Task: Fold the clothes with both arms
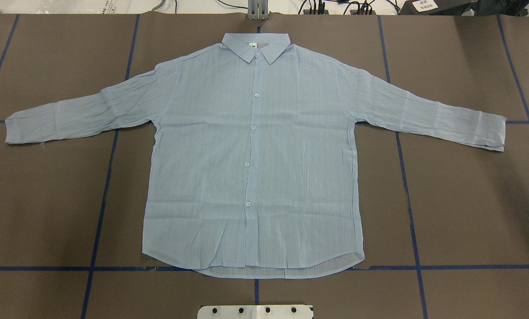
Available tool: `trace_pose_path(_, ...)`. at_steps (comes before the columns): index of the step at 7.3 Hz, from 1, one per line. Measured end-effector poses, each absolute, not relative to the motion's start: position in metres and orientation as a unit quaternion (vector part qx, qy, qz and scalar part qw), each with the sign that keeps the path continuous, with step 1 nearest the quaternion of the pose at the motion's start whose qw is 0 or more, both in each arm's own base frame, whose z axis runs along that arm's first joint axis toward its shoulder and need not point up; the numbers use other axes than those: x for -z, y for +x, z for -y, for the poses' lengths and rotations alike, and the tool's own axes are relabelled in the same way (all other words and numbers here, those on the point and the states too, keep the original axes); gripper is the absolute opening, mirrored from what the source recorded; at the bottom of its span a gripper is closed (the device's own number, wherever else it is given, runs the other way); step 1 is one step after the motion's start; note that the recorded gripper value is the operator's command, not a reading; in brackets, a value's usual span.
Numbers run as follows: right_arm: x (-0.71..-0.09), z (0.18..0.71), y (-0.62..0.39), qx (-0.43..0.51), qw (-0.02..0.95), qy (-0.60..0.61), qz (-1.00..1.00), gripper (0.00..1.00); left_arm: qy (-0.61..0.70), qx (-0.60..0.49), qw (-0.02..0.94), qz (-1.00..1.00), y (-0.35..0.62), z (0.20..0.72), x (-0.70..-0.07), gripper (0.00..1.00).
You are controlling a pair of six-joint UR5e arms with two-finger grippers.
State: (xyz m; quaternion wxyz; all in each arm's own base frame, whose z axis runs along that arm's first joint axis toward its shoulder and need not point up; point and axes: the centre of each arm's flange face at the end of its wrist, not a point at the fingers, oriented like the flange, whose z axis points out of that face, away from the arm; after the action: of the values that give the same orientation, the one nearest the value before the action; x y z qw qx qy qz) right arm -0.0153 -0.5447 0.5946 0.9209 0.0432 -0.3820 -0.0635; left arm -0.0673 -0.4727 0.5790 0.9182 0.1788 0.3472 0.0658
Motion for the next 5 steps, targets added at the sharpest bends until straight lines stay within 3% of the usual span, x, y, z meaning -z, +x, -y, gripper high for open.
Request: trace_pose_path(5,-0.5983,0.5415,-0.0136,0.061,0.921,0.04,0.382,1.0,0.183,-0.067,0.917,-0.348,-0.0675,0.4727,-0.5762,1.0)
